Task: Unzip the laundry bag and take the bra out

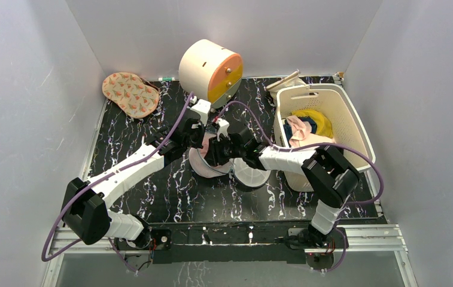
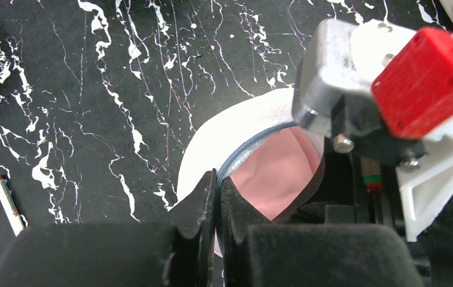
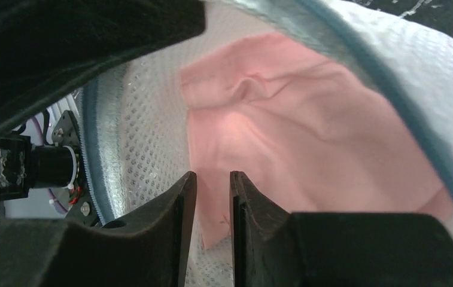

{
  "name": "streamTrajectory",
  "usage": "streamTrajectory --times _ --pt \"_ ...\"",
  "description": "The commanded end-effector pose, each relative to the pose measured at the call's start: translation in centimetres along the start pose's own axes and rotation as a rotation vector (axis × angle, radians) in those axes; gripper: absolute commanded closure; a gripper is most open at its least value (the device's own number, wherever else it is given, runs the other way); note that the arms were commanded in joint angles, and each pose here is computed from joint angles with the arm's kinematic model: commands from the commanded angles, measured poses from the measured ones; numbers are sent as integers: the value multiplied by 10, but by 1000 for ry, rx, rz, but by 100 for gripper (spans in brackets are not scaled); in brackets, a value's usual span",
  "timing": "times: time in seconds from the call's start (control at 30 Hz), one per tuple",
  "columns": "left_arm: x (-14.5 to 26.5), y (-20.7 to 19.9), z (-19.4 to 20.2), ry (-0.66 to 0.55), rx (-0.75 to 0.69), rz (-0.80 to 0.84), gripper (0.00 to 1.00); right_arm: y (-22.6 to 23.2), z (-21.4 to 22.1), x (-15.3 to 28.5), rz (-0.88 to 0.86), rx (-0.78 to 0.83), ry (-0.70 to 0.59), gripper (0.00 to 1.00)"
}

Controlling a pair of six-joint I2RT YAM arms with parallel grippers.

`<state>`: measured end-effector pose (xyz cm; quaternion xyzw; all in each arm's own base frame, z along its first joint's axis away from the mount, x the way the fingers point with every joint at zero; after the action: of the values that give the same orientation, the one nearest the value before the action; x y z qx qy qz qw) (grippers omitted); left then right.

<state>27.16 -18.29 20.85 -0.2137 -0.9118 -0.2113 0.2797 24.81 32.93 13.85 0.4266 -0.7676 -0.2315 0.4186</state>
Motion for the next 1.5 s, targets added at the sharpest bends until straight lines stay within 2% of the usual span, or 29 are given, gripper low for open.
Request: streamTrajectory --times 0.0,0.13,0.27,0.5,0.57,0.77,1.03,1.3,1.47 --pt "4 2 -8 -44 19 6 100 28 -11 -4 -168 110 -50 75" --pt "5 1 -8 -46 20 14 100 30 -2 -8 -163 130 -57 72" --pt "6 1 -9 -52 23 18 100 13 8 -21 -103 108 -36 69" --pt "6 1 -9 -52 26 22 100 1 11 -30 -43 81 -55 69" --pt "5 0 -8 -47 25 21 100 0 13 -32 -37 71 -50 71" --pt "6 1 -8 -45 24 14 100 7 8 -24 -24 63 -92 100" --pt "6 2 -7 -38 21 5 100 30 -14 10 27 77 -181 100" --pt "6 4 -7 -42 19 -6 100 32 -17 38 86 87 -251 100" --pt "7 3 -7 -46 22 3 100 25 -19 39 148 79 -279 100"
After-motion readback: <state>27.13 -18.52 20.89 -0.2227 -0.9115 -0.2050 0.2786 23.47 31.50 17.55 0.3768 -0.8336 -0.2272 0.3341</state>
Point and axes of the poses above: each gripper's point midway between its finger pads, its own x axis back along the fingers, its own y axis along the line the jaws close on, z = x × y, the point moved 7 cm from there along x, back along the fingers, and after that the axes turned 14 degrees about -x, right-handed, at the moved point
